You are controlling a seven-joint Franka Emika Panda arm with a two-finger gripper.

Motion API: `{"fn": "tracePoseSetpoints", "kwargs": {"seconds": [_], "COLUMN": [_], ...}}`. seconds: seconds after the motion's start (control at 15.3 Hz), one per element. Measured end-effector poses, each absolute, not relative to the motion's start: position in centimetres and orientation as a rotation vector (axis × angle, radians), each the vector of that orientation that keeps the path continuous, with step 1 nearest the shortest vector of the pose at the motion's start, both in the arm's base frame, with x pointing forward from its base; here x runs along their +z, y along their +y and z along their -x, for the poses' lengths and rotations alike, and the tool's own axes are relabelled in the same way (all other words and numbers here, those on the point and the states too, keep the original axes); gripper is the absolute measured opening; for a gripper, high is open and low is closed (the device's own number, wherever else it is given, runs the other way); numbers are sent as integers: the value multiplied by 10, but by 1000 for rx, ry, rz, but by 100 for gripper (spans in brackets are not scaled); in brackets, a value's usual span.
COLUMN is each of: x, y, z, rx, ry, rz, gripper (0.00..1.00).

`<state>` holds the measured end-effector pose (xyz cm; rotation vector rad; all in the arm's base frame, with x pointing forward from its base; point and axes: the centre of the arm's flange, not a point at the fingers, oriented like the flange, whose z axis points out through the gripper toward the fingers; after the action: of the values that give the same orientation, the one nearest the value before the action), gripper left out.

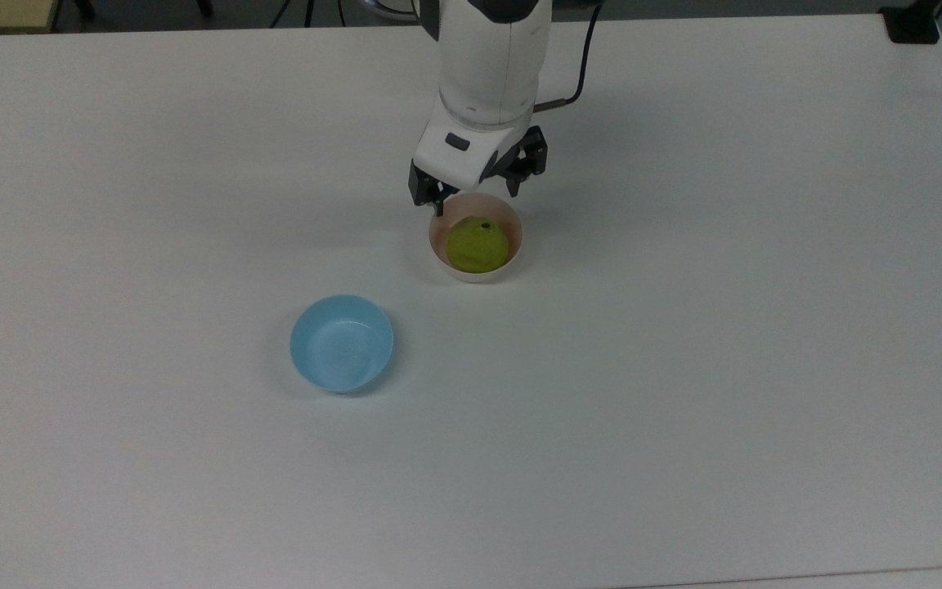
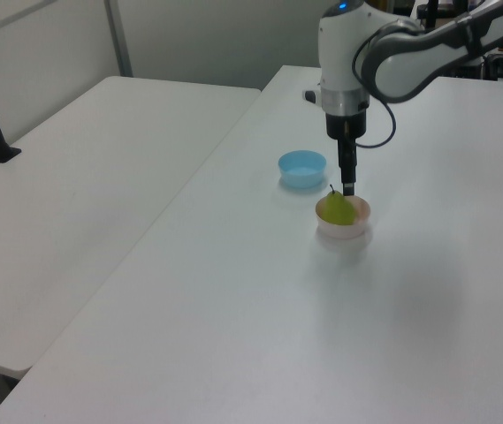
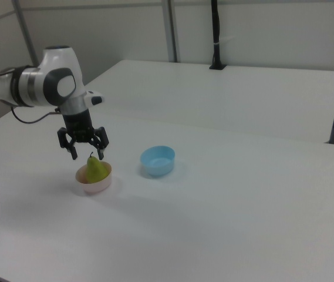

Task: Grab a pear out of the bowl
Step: 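Lower the gripper around the pear and close on it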

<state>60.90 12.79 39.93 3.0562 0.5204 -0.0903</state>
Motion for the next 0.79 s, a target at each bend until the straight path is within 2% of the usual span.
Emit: {"fn": "tracePoseSetpoints", "kwargs": {"seconds": [0.39,0.79], "x": [368,352], "y": [128,132], "z": [-613,-616], "rx": [-89,-66], "ry": [540,553], "rz": [-3034,-3034], "gripper": [89,89]}}
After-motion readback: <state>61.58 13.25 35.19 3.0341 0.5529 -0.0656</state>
